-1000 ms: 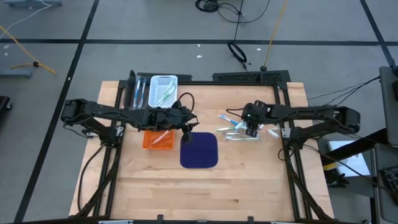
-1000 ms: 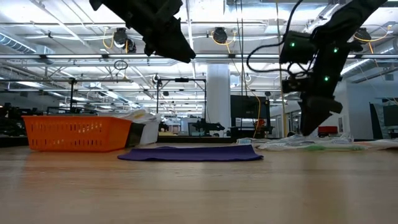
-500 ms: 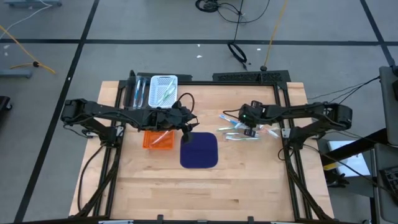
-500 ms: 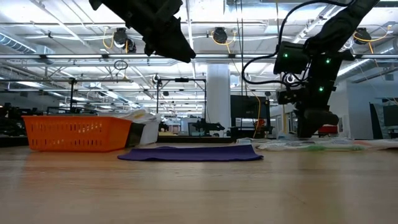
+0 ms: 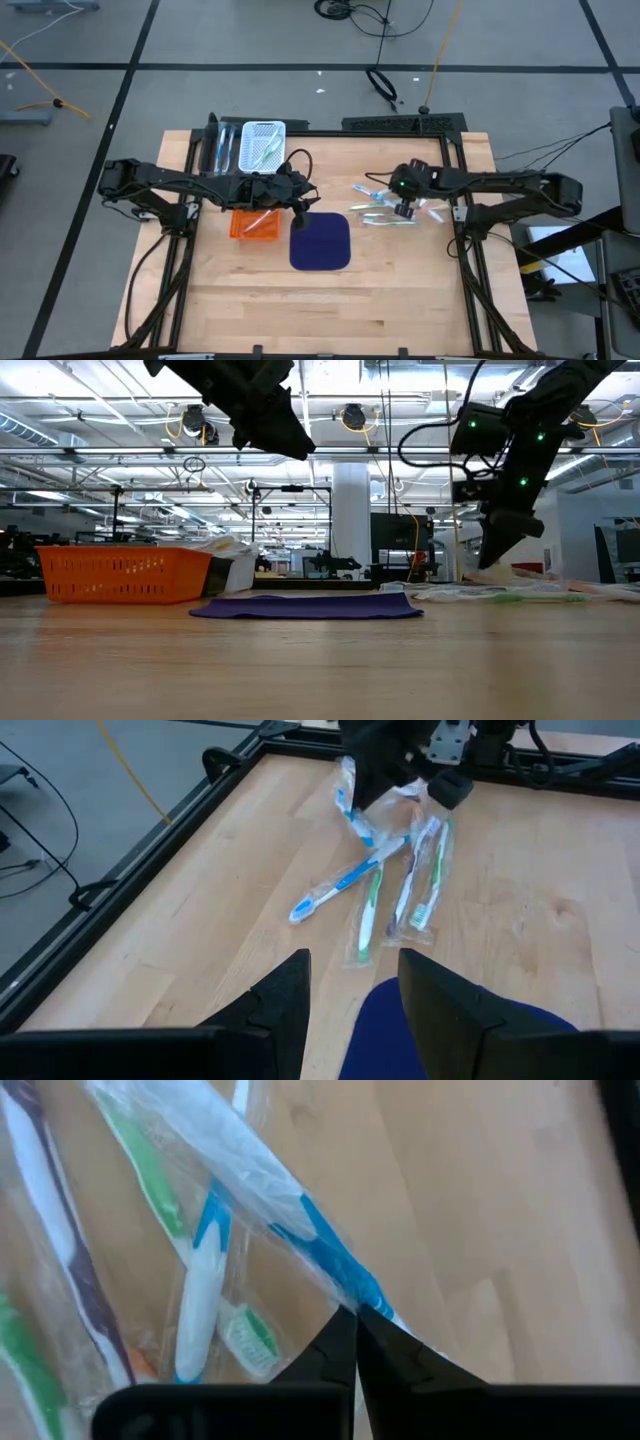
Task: Pick & Place Toothbrushes
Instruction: Put the blue toothbrush into the gray bin
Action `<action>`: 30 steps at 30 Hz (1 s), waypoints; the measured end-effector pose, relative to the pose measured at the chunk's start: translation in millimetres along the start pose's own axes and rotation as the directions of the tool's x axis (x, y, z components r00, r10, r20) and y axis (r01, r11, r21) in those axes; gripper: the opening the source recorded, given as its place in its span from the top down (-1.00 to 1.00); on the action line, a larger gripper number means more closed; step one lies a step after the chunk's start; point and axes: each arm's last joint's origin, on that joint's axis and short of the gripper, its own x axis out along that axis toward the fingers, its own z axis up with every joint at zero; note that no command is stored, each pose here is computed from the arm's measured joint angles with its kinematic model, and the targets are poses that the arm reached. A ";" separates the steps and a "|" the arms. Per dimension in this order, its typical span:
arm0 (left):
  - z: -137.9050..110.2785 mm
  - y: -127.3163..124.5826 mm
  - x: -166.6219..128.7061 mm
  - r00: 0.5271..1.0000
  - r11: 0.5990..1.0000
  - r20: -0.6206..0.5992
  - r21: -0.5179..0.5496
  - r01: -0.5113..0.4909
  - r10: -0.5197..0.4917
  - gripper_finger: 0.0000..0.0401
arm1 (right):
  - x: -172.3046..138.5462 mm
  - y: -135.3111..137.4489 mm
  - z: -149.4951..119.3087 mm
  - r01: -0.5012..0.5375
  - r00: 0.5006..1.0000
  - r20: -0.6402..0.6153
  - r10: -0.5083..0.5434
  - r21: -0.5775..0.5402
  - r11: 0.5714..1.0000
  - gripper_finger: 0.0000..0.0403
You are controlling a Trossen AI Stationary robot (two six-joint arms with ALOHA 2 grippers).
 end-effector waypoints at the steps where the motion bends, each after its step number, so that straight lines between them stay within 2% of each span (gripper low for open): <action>1: 0.0 0.0 0.0 1.000 1.000 0.000 0.000 0.000 0.000 0.23 | -2.6 -0.5 0.1 -0.007 1.000 0.014 0.007 0.005 1.000 1.00; 5: 0.0 0.0 0.0 1.000 1.000 0.000 0.000 0.000 0.000 0.23 | -12.5 -1.0 0.7 -0.072 0.995 0.073 0.071 0.021 0.997 1.00; 11: 0.2 0.0 0.0 1.000 1.000 0.002 -0.002 0.000 0.000 0.23 | -25.9 -4.4 0.6 -0.076 0.987 0.148 0.064 0.082 0.994 1.00; 17: 1.3 -0.2 0.0 1.000 1.000 0.012 -0.010 0.002 -0.002 0.23 | -40.0 -6.4 4.4 -0.142 0.957 0.272 0.104 0.124 0.982 1.00; 21: 7.7 -2.2 1.8 0.996 0.999 0.085 -0.031 0.015 -0.013 0.23 | -47.9 -7.6 6.3 -0.168 0.934 0.338 0.111 0.144 0.975 1.00; 25: 13.4 -9.0 11.6 0.982 0.999 0.184 -0.007 0.037 -0.035 0.23 | -54.0 -8.6 7.5 -0.202 0.912 0.389 0.127 0.158 0.967 1.00; 30: 12.6 -22.8 40.1 0.933 0.984 0.314 0.090 0.156 -0.176 0.23 | -60.6 -7.8 9.6 -0.256 0.880 0.446 0.162 0.160 0.953 1.00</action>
